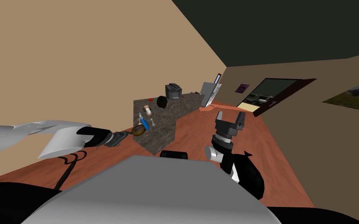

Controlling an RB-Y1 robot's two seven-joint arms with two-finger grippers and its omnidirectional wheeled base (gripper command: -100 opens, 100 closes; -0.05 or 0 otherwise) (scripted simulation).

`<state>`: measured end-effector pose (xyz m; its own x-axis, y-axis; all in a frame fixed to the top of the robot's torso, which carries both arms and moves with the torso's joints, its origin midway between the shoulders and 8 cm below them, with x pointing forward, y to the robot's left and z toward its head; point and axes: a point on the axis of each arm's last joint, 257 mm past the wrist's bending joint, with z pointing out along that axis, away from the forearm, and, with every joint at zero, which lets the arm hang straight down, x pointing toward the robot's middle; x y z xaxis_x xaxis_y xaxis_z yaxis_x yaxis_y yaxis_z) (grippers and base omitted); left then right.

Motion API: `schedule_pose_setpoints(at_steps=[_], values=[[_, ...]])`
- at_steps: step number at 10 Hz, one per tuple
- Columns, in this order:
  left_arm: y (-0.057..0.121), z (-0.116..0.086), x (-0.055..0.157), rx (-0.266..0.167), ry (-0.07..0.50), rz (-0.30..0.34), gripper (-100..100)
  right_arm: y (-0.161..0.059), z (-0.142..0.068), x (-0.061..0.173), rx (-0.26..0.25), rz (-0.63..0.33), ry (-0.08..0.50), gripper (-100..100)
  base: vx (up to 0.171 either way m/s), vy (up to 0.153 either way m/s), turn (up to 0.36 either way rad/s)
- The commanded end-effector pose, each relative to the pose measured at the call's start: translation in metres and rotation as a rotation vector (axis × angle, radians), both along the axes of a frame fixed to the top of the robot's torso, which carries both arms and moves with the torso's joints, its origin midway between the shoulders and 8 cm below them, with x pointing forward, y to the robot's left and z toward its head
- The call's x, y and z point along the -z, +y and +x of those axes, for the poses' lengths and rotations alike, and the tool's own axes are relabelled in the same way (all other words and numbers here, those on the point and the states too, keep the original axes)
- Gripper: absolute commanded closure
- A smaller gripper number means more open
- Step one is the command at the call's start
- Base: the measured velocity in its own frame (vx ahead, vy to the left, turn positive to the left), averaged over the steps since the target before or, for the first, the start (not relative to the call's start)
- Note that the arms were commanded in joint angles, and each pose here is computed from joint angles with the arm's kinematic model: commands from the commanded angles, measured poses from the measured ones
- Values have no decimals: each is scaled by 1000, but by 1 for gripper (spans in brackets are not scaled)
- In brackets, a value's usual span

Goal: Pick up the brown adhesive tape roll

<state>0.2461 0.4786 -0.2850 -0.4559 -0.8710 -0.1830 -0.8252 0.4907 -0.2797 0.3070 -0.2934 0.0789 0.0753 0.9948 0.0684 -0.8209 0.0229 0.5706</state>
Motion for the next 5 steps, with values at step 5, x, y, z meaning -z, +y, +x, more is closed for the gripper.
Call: schedule_pose_setpoints(at_steps=[5], values=[[31,-31,0,-139,95,48,-100,0,0,0,0,0,0,0,113,-24,-11]])
